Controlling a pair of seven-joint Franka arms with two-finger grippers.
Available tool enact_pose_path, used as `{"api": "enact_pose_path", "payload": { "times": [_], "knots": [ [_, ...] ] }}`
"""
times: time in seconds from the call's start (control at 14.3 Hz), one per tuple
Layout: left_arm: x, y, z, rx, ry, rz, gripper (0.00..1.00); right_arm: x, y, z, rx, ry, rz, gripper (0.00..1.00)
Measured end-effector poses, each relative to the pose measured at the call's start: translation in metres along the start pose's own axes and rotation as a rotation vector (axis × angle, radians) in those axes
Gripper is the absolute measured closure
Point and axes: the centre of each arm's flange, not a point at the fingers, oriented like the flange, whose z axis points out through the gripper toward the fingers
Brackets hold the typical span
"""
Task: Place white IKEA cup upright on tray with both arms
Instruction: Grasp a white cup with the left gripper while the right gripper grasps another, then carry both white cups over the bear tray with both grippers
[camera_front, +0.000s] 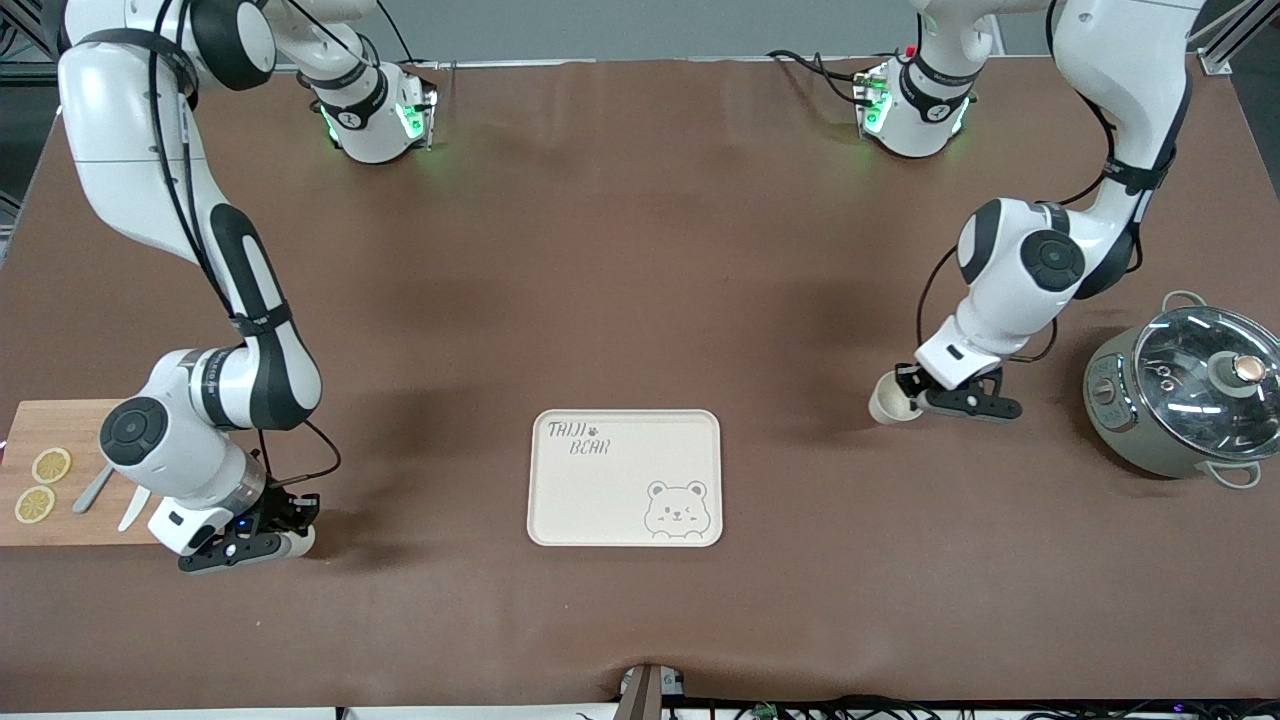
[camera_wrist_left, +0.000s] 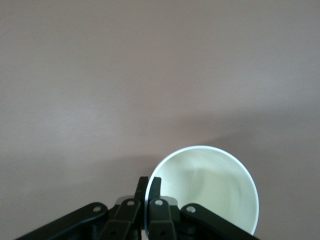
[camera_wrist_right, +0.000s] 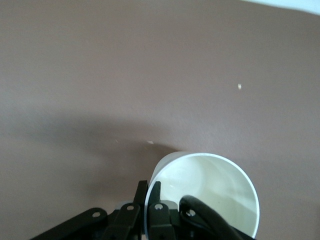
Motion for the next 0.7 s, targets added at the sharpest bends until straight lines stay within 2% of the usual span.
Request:
{"api": "enact_pose_path", "payload": {
  "times": [0.14, 0.28, 0.49, 0.7],
  "knots": [
    [0.034, 0.046, -0.025, 0.001, -0.062, -0.038, 0.96, 0.014, -0.019, -0.013, 0.005, 0.029, 0.037, 0.96],
    [0.067, 0.095, -0.035, -0.009, -0.092, -0.096, 0.96, 0.024, -0.045, -0.024, 0.015, 0.038, 0.088, 0.96],
    [0.097, 0.151, -0.009, -0.039, -0.099, -0.162, 0.96, 0.033, -0.088, -0.035, 0.034, 0.033, 0.175, 0.96],
    [0.113, 0.180, 0.026, -0.062, -0.102, -0.203, 0.96, 0.040, -0.132, -0.047, 0.049, 0.006, 0.268, 0.96]
  ]
}}
